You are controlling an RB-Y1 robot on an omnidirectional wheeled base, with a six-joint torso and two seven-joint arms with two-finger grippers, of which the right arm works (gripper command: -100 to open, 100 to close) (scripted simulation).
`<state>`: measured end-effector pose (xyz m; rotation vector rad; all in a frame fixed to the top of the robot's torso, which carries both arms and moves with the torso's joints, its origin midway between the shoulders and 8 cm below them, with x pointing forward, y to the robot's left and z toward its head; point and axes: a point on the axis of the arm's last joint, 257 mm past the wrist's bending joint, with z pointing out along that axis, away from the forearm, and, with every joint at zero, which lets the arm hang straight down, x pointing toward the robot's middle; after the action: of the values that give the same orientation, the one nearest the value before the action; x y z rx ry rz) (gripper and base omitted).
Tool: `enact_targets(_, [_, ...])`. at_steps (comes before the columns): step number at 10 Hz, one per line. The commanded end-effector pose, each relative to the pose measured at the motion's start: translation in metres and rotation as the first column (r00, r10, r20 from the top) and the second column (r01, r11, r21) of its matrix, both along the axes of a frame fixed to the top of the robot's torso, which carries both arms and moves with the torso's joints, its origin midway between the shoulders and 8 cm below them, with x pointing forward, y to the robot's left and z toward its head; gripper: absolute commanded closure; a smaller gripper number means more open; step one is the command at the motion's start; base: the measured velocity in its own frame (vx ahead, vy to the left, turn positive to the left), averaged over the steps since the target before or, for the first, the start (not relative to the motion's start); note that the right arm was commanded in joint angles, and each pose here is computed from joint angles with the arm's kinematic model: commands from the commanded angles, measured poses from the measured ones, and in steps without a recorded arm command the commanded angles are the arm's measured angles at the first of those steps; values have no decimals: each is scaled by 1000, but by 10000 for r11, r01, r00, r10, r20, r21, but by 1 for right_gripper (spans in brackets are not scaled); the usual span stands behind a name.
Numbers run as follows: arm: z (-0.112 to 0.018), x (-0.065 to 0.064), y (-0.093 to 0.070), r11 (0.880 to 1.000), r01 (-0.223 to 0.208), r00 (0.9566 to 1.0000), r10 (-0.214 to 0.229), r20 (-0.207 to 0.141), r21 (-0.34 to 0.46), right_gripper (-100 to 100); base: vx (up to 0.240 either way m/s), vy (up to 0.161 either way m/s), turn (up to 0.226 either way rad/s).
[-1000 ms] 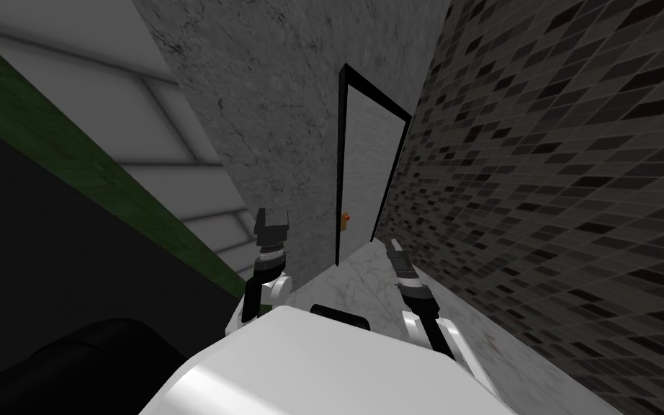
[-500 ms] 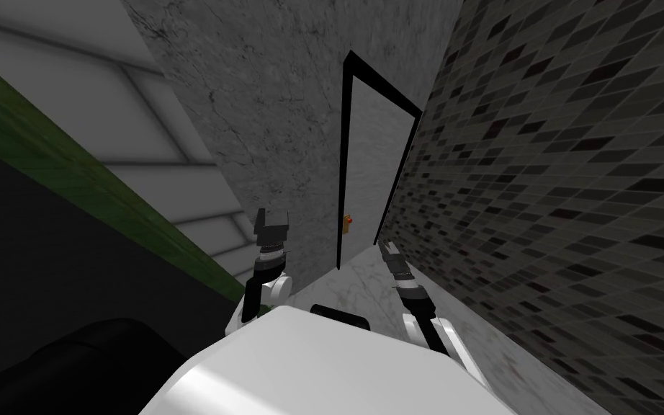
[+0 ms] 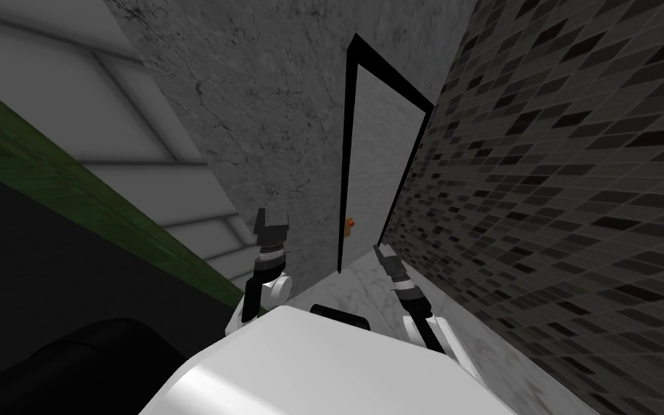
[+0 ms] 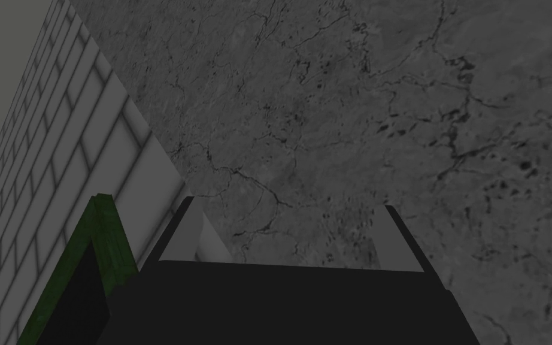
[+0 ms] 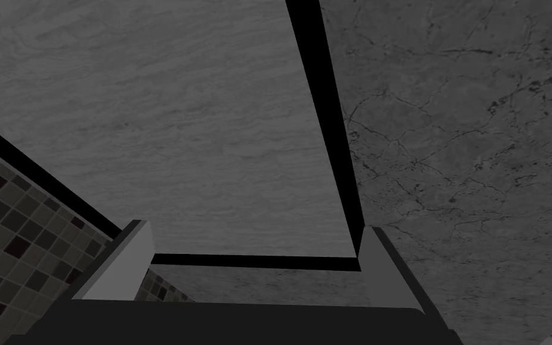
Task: Pull the door open
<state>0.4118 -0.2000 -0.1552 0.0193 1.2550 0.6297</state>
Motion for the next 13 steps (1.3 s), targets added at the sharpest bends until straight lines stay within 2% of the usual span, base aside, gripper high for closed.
enact_targets(1, [-12, 0, 3, 9989, -52, 9999, 47, -113, -469, -100, 90, -14, 67])
enact_targets(4, [-32, 0, 7, 9921, -175, 9994, 136, -328, -1242, -100, 99, -11, 62])
enact_targets(8, [-59, 0, 12, 9753, -400, 9977, 271, -623, -2173, -100, 100, -17, 61])
enact_targets(11, [-78, -2, 16, 9586, -599, 9957, 378, -843, -2782, -100, 95, -26, 55])
enact_targets(12, [-89, -3, 18, 9469, -734, 9942, 447, -981, -3131, -100, 118, -37, 81])
enact_targets(13, [-95, -3, 19, 9405, -807, 9933, 482, -1052, -3301, -100, 136, -41, 66])
